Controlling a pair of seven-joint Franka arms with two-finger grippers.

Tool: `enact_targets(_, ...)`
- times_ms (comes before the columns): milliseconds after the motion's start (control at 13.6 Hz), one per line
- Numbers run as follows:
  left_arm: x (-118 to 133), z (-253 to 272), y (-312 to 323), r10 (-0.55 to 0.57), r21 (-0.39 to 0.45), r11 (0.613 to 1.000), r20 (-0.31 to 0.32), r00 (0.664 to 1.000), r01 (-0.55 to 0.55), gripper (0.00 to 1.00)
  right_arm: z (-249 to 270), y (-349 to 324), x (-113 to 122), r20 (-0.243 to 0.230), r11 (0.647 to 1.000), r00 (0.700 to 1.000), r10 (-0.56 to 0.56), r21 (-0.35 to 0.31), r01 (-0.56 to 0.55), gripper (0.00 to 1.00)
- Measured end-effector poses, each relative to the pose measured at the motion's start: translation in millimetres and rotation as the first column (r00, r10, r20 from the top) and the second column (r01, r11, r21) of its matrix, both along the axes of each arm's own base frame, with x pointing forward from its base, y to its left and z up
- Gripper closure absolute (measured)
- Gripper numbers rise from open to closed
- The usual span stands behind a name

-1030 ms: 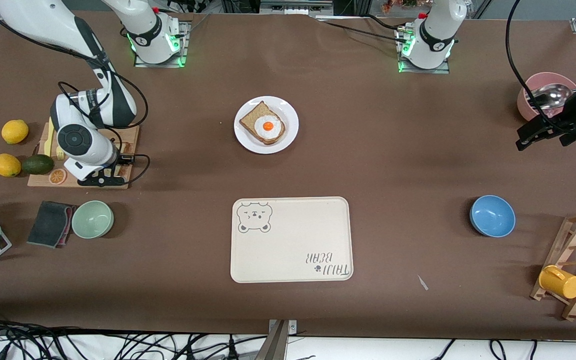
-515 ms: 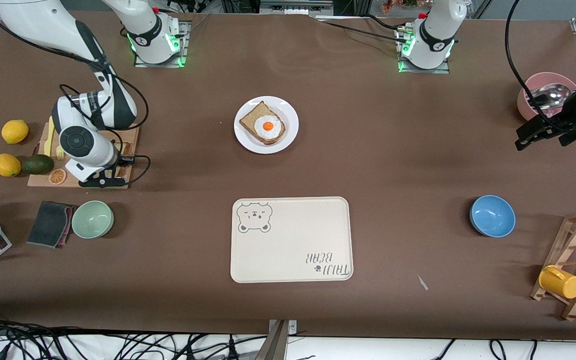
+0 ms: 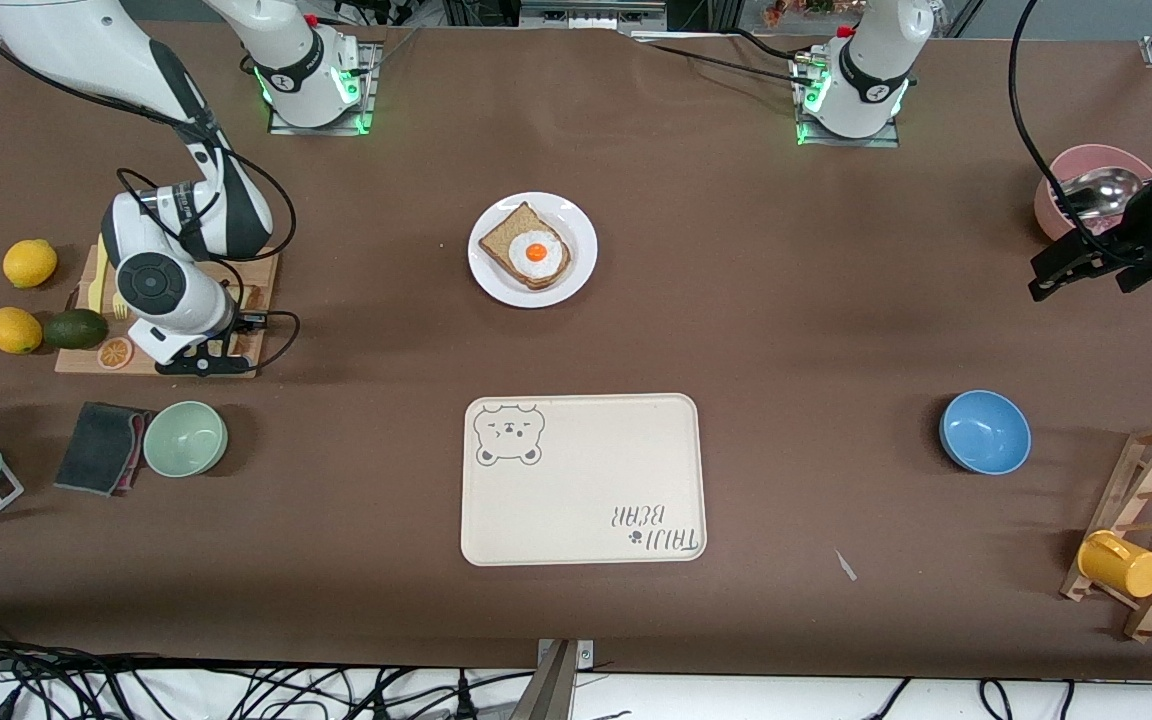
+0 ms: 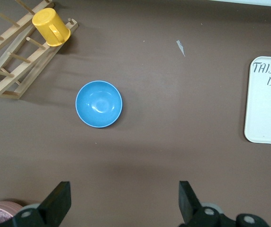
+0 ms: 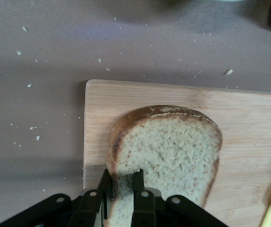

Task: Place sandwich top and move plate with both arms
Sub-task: 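Lower the right gripper and grasp the bread slice by its edge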

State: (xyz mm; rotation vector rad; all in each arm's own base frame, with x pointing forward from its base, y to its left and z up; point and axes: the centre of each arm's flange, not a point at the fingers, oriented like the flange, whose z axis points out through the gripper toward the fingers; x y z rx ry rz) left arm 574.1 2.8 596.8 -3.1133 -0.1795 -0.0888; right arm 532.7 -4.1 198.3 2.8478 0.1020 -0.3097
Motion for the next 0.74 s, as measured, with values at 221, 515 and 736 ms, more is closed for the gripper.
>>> enact_targets(221,0,0,0,-0.001,0.0,1.0,0.0,1.0,0.001,0.0,19,1,14,-0.039,0.999,0.999,-0.015,-0.035,0.013,0.95)
enact_targets(515,0,0,0,-0.001,0.0,1.0,0.0,1.0,0.001,0.0,24,7,20,-0.056,0.999,0.998,-0.01,-0.047,0.007,0.95)
enact_targets(736,0,0,0,0.0,0.0,1.0,0.0,1.0,0.0,0.0,34,9,28,-0.05,0.998,0.999,-0.013,-0.055,0.01,0.95)
